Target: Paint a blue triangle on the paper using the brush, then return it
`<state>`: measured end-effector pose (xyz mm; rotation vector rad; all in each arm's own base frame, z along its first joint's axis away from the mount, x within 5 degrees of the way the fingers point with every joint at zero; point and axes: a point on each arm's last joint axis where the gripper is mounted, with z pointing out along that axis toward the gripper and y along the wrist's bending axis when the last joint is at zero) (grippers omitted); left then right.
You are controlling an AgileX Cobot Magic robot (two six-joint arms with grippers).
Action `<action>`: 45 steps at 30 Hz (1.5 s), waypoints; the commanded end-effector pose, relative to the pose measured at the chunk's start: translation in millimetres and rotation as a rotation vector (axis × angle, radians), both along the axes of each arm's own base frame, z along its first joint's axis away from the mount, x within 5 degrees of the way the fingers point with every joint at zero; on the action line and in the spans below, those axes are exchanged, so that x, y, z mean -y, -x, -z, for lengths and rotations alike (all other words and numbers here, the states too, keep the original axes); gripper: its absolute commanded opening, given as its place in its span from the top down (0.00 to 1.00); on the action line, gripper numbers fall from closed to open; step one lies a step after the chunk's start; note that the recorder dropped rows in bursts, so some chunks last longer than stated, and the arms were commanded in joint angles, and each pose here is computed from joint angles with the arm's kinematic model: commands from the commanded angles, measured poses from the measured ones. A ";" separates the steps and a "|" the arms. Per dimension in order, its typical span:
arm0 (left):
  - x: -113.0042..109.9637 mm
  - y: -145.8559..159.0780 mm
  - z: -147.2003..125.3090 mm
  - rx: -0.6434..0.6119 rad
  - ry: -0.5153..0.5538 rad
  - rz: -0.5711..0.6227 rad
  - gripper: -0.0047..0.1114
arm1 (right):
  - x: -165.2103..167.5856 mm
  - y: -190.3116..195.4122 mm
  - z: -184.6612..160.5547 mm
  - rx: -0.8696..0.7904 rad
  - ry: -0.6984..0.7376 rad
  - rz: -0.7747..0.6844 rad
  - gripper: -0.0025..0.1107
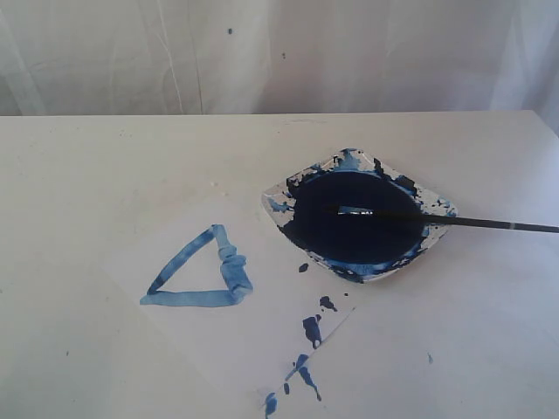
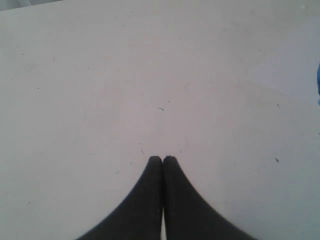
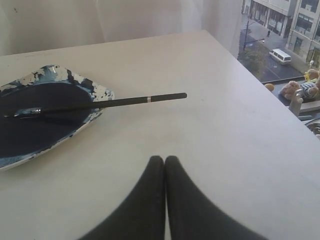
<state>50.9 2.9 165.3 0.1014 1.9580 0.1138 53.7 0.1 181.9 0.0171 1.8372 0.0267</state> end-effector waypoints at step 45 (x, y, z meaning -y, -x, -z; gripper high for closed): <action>0.2 0.0 0.9 0.004 0.007 -0.002 0.96 | -8.9 1.2 0.3 0.009 0.082 -0.159 0.98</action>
